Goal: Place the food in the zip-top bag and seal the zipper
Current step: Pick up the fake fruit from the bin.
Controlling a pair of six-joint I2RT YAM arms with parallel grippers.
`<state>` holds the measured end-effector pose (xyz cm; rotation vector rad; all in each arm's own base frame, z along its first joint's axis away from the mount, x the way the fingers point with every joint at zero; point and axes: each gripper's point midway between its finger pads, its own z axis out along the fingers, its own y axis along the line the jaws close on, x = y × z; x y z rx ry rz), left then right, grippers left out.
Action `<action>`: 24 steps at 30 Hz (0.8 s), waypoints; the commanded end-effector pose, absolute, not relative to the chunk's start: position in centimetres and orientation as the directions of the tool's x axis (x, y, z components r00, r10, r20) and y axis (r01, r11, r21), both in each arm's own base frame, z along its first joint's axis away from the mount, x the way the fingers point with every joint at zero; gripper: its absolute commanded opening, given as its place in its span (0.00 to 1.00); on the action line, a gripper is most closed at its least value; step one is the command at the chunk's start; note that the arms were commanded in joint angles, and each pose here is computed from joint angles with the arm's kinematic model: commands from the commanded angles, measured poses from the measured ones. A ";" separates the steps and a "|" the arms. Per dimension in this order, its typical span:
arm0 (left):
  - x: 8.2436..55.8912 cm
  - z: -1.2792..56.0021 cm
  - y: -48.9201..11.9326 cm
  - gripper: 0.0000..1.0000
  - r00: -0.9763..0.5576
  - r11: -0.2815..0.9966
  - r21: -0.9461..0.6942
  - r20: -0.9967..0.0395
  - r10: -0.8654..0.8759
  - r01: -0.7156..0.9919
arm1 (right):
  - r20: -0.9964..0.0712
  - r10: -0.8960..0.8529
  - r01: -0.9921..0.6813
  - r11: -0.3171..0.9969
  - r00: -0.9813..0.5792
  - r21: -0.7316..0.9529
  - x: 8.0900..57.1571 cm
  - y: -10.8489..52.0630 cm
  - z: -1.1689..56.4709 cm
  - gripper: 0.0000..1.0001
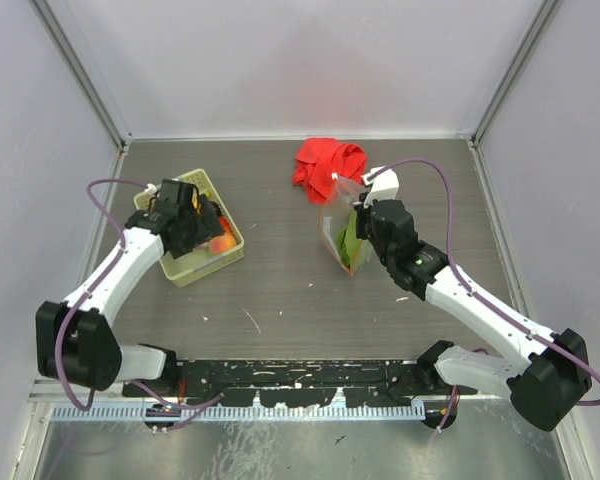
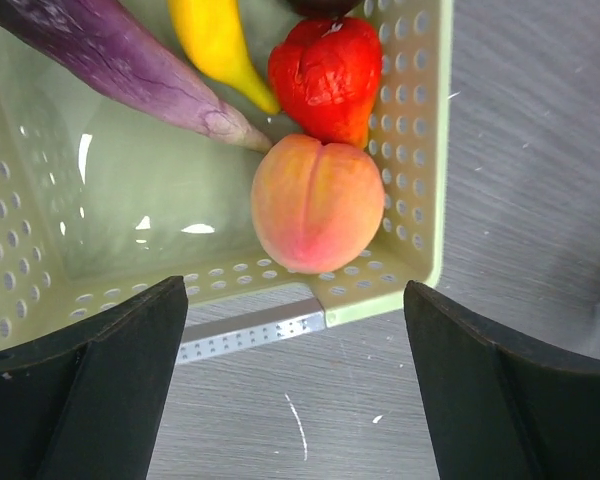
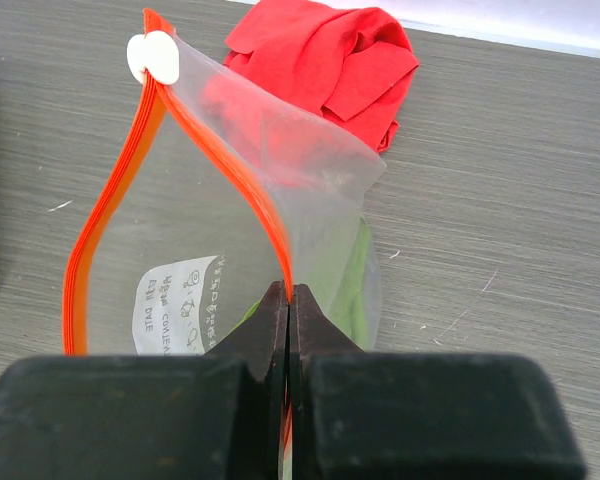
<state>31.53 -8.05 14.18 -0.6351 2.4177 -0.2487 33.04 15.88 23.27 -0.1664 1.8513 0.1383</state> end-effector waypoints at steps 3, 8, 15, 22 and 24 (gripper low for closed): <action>32.5 12.0 -9.2 0.88 -0.767 0.892 -0.297 -0.460 -0.447 -0.341 | -0.977 0.023 -0.193 0.979 -0.214 0.065 33.6 16.5 25.5 0.00; 33.6 9.8 -10.2 0.83 -0.806 0.894 -0.299 -0.402 -0.435 -0.333 | -0.978 0.025 -0.192 0.979 -0.209 0.066 33.5 16.4 25.7 0.00; 34.2 7.4 -10.4 0.83 -0.830 0.900 -0.271 -0.363 -0.423 -0.341 | -0.976 0.019 -0.193 0.979 -0.215 0.061 33.6 16.5 25.4 0.00; 34.5 5.8 -10.0 0.83 -0.838 0.908 -0.234 -0.356 -0.413 -0.348 | -0.974 0.017 -0.203 0.977 -0.225 0.064 33.8 16.9 24.9 0.00; 34.3 5.6 -9.9 0.81 -0.840 0.909 -0.230 -0.354 -0.411 -0.347 | -0.974 0.016 -0.204 0.977 -0.226 0.063 33.8 16.9 24.9 0.00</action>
